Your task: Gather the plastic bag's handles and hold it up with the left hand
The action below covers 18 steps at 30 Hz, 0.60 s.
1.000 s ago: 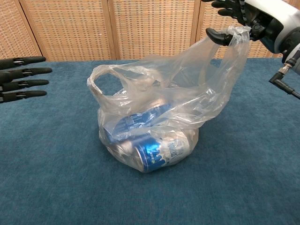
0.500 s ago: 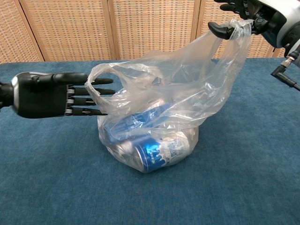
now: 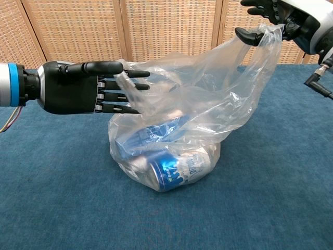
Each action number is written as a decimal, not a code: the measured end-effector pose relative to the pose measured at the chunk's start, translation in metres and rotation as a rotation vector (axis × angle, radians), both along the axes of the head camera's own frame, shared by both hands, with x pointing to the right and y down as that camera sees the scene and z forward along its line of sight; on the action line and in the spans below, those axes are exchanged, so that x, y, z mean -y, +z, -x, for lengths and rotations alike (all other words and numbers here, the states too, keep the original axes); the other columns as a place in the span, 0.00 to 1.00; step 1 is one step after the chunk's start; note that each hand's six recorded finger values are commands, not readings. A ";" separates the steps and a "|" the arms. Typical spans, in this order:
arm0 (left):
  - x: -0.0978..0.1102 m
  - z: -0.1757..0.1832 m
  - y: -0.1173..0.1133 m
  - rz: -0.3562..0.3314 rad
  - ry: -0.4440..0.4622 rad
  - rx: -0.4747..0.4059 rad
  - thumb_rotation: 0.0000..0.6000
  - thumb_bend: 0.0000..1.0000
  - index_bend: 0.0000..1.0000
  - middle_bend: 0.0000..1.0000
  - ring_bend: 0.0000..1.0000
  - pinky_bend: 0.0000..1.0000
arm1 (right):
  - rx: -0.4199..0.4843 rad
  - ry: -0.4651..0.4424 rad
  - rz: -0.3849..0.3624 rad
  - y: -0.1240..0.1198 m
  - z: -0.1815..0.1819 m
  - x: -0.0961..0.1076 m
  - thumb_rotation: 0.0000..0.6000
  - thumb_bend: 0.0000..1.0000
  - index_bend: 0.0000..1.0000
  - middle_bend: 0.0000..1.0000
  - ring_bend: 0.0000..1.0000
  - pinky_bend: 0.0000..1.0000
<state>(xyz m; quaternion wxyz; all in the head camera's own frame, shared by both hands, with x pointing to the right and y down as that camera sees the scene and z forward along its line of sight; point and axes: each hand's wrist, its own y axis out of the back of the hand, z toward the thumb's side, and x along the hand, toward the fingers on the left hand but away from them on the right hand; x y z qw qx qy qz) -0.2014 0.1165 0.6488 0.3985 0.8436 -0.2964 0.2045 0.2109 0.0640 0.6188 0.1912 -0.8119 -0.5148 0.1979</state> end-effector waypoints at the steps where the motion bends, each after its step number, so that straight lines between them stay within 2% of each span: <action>1: 0.000 -0.002 0.000 -0.001 -0.005 -0.008 1.00 0.10 0.13 0.02 0.03 0.04 | 0.000 -0.001 0.002 0.001 0.000 -0.001 1.00 0.51 0.00 0.12 0.00 0.00; 9: 0.001 -0.012 0.006 -0.024 -0.024 -0.070 1.00 0.09 0.13 0.04 0.03 0.03 | -0.001 -0.010 0.000 0.002 0.001 -0.004 1.00 0.51 0.00 0.12 0.00 0.00; 18: 0.001 -0.012 0.005 -0.143 0.013 -0.055 1.00 0.09 0.16 0.06 0.02 0.02 | -0.012 -0.014 -0.004 0.002 0.000 -0.005 1.00 0.51 0.00 0.12 0.00 0.00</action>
